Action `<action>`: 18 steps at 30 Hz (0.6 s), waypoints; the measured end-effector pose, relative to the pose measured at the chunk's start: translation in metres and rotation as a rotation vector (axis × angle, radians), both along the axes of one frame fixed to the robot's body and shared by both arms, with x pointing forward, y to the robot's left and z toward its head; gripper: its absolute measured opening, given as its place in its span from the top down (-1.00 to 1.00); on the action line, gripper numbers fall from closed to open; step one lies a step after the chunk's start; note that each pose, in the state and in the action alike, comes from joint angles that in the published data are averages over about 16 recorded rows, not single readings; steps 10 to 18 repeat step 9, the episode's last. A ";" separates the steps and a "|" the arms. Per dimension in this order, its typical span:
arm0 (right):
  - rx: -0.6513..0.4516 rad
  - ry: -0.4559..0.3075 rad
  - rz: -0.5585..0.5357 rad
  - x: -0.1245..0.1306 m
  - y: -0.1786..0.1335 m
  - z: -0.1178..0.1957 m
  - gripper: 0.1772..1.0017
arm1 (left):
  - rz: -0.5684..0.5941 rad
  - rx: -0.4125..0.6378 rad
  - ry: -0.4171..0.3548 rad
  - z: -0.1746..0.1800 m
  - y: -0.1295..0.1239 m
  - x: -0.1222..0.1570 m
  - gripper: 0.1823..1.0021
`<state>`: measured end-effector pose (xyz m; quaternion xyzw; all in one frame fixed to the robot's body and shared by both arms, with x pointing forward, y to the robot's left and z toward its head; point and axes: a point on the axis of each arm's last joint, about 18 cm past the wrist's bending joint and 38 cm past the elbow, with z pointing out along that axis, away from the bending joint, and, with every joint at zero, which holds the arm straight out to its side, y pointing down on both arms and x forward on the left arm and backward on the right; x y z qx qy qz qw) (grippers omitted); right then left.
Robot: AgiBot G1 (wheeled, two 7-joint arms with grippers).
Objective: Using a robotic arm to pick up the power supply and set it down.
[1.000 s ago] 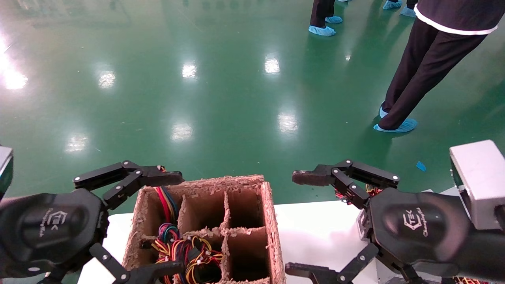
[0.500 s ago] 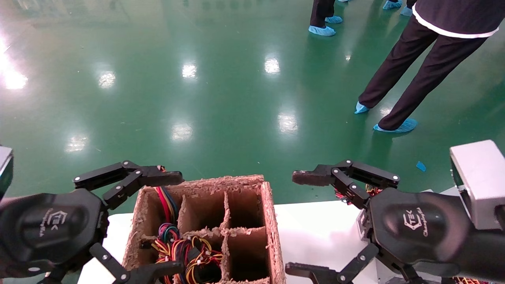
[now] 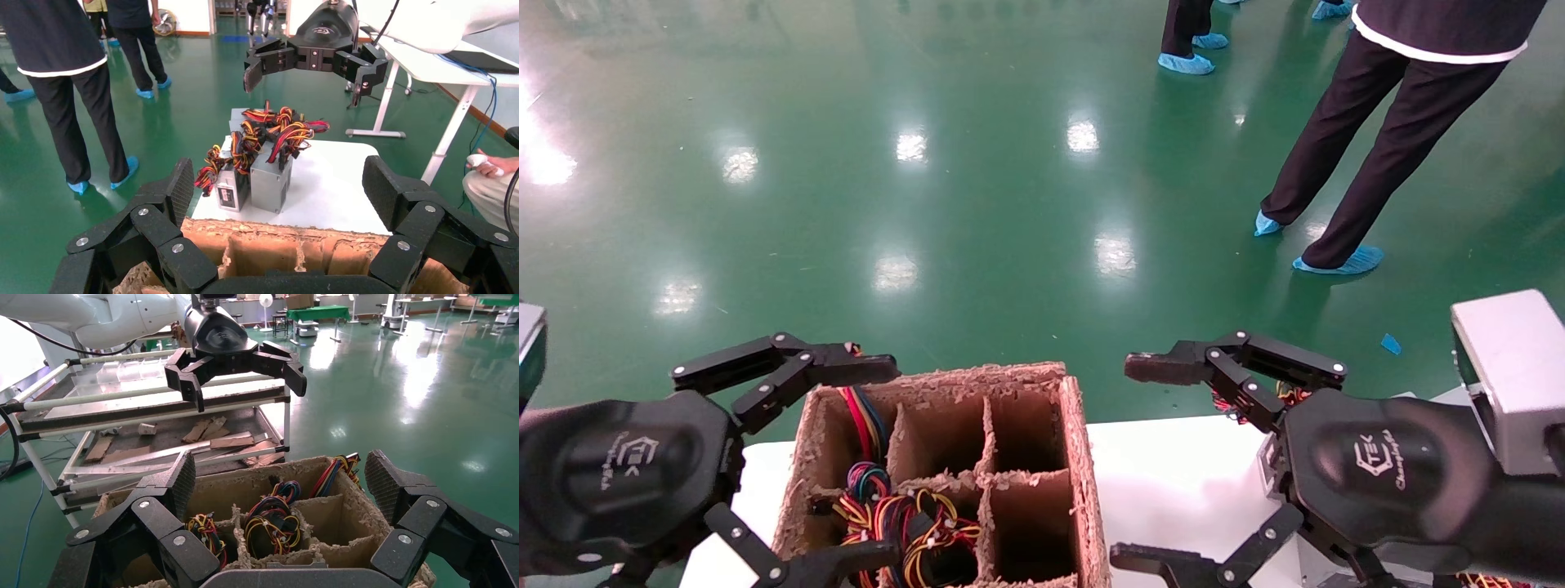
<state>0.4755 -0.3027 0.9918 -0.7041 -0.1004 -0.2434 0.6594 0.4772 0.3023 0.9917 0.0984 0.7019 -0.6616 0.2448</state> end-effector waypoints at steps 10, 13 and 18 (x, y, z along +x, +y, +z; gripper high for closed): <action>0.000 0.000 0.000 0.000 0.000 0.000 -1.00 | 0.000 0.000 0.000 0.000 0.000 0.000 -1.00; 0.000 0.000 0.000 0.000 0.000 0.000 -1.00 | 0.000 0.000 0.000 0.000 0.000 0.000 -1.00; 0.000 0.000 0.000 0.000 0.000 0.000 -1.00 | 0.000 0.000 0.000 0.000 0.000 0.000 -1.00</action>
